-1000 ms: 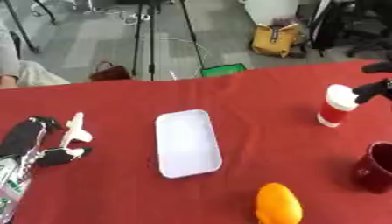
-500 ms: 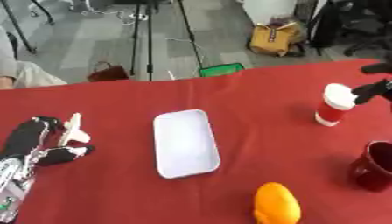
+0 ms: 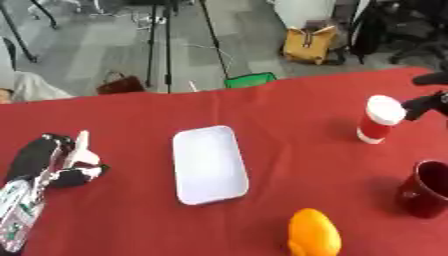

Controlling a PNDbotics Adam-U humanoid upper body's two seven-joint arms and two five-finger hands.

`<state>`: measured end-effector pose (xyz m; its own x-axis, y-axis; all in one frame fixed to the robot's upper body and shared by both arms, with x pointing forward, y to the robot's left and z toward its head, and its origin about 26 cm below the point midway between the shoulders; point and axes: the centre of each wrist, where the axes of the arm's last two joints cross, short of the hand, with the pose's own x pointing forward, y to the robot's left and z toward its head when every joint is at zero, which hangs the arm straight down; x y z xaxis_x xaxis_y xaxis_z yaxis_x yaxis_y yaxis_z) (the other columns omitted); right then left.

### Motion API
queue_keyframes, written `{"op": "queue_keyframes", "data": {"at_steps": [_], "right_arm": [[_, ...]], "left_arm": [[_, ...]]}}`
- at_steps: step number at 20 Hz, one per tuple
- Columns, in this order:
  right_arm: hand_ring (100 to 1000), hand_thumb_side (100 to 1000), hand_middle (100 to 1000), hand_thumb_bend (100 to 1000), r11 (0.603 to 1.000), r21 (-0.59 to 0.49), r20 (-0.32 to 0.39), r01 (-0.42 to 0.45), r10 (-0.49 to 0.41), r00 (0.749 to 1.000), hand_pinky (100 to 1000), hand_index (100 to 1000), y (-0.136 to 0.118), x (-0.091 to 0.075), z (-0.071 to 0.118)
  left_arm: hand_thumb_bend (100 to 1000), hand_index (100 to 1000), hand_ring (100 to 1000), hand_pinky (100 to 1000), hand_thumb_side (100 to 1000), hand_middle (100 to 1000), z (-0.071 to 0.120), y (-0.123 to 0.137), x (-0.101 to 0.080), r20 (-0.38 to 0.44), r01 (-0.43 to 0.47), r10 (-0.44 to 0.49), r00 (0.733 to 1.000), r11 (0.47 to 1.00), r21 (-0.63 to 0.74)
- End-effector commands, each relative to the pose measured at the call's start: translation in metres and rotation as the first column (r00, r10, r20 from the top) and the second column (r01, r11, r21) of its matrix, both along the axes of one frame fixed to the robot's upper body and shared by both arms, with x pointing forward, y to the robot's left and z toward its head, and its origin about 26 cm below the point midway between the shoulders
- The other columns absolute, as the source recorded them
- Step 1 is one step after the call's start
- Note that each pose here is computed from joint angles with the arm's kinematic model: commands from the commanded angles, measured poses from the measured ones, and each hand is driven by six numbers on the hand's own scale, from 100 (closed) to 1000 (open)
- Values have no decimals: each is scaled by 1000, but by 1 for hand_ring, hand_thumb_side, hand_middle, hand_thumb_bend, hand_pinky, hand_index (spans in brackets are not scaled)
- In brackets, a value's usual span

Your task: Pick up objects on the table and place them in the box.

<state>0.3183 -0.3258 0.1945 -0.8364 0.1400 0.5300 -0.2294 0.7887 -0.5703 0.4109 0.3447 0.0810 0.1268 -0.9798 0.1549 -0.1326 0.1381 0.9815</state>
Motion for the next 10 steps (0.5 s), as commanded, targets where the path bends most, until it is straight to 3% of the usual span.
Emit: {"op": "queue_keyframes", "data": {"at_steps": [1,3,4,10], "right_arm": [[604,463,814,157,1000,-8,23,-6,6,1000,748,974,-1,0,7],[604,463,814,157,1000,-8,23,-6,7,1000,748,974,0,0,7],[604,463,814,158,1000,-8,23,-7,7,1000,748,974,-1,0,7],[604,463,814,159,1000,-7,23,-7,7,1000,748,974,-1,0,7]], "left_arm": [[612,633,639,568,482,482,10,2,4,21,5,-5,1000,1000,21],[597,630,638,568,475,480,9,2,4,19,4,-4,1000,1000,24],[508,615,628,564,430,467,10,2,4,19,3,-3,1000,1000,24],[401,588,624,563,381,453,10,1,5,25,6,-6,1000,1000,9]]}}
